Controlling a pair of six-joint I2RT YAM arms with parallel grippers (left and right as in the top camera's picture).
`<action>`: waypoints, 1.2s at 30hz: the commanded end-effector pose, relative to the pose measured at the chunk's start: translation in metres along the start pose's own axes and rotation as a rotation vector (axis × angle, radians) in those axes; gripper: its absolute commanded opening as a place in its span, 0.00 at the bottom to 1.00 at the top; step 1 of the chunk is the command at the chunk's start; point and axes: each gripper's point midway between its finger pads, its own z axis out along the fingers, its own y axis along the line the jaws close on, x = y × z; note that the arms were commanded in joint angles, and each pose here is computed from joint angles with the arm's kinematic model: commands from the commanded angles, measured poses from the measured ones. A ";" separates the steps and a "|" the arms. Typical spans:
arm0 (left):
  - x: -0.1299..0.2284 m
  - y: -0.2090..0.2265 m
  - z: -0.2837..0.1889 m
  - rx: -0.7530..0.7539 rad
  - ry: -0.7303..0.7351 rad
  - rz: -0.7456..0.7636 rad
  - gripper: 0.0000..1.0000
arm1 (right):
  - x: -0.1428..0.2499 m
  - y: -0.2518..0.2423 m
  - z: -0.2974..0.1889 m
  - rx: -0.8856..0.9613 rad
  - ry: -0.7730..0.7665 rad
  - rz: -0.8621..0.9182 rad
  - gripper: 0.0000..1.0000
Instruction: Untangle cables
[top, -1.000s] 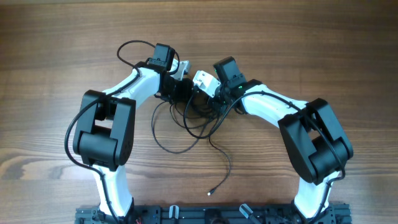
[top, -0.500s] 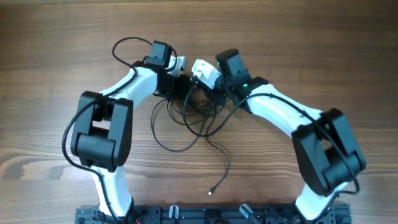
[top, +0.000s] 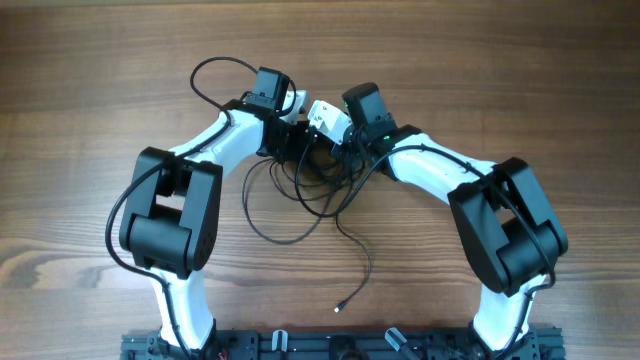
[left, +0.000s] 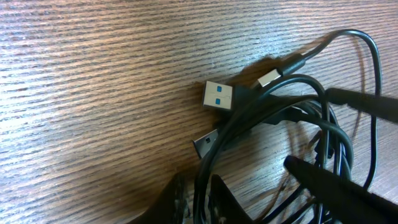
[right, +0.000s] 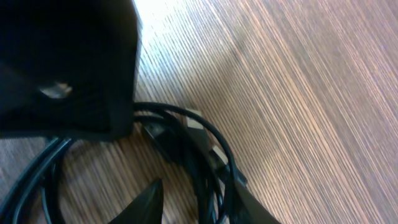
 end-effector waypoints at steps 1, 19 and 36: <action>-0.005 0.003 -0.001 -0.022 -0.015 0.000 0.16 | 0.016 -0.006 0.007 0.013 0.041 0.009 0.33; -0.006 0.004 -0.001 -0.025 -0.018 -0.049 0.16 | 0.026 0.008 0.005 -0.064 0.071 0.068 0.04; -0.013 0.018 -0.002 -0.105 -0.062 -0.178 0.14 | -0.065 0.021 -0.084 -0.245 -0.238 0.216 0.04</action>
